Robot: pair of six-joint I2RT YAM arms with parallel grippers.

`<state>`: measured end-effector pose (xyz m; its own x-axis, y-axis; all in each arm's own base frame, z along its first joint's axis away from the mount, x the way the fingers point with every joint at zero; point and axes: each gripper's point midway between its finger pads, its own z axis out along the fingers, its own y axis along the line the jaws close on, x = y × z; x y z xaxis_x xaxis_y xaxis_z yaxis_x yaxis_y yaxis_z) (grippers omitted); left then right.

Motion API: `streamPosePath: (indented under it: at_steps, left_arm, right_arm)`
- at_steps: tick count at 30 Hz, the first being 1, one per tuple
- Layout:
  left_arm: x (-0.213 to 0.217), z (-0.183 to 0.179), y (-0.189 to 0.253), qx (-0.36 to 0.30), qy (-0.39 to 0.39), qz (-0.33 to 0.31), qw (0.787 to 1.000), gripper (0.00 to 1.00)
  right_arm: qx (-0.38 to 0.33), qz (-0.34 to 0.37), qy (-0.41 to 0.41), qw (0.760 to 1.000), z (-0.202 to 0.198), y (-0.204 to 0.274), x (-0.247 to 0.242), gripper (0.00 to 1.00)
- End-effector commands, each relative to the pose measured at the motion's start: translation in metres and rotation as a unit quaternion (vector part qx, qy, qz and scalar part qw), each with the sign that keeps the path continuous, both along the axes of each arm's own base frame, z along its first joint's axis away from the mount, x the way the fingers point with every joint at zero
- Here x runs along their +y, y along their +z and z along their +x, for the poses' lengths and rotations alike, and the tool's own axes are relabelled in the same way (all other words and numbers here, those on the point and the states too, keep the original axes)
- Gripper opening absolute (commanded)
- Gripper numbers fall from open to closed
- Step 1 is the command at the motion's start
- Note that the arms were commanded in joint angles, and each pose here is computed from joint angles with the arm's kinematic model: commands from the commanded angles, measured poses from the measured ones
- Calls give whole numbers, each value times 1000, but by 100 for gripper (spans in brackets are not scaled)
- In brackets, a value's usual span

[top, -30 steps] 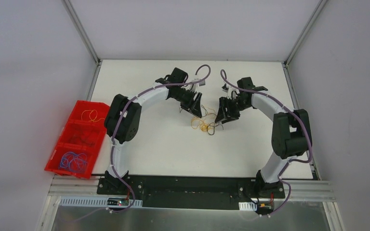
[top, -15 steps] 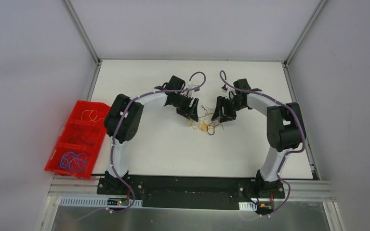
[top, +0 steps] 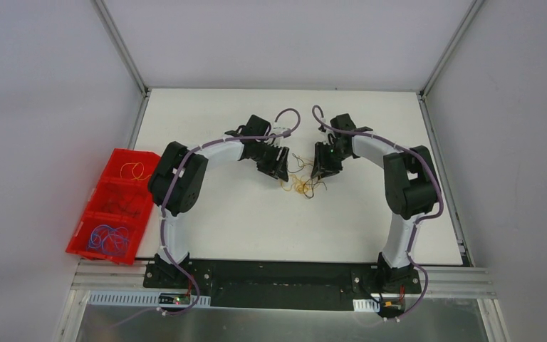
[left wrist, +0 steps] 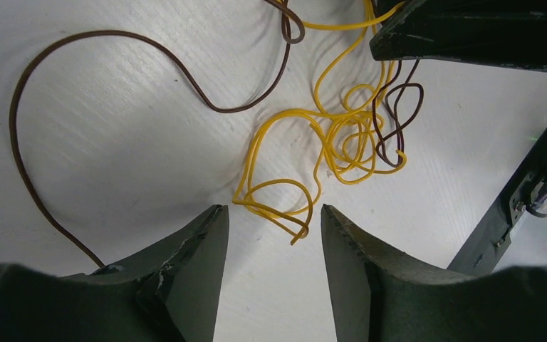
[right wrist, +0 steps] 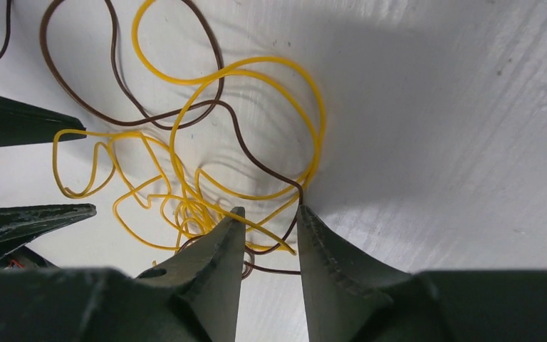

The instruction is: Untangle the cables

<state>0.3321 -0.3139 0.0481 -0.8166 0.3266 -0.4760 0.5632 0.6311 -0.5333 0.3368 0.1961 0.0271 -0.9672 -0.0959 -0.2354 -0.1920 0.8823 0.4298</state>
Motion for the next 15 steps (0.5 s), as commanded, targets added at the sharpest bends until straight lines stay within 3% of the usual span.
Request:
streamPosePath:
  at_steps: [1, 3, 5, 9, 15]
  left_arm:
    - [1, -4, 1, 20, 19, 2, 1000, 49]
    - [-4, -3, 4, 24, 17, -8, 1000, 37]
    - [-11, -3, 22, 13, -7, -34, 999, 2]
    - [-6, -10, 94, -70, -34, -77, 994, 0]
    - [46, -23, 230, -149, 2, -169, 974, 0]
  right_arm:
    - [13, -52, -6, 999, -3, -8, -12, 35]
    - [16, -63, 2, 998, -6, -11, -14, 33]
    - [16, -88, 11, 996, -7, -14, -21, 28]
    - [-2, -153, 36, 988, -5, -16, -46, 20]
    - [-20, -210, 63, 976, -4, -18, -78, 20]
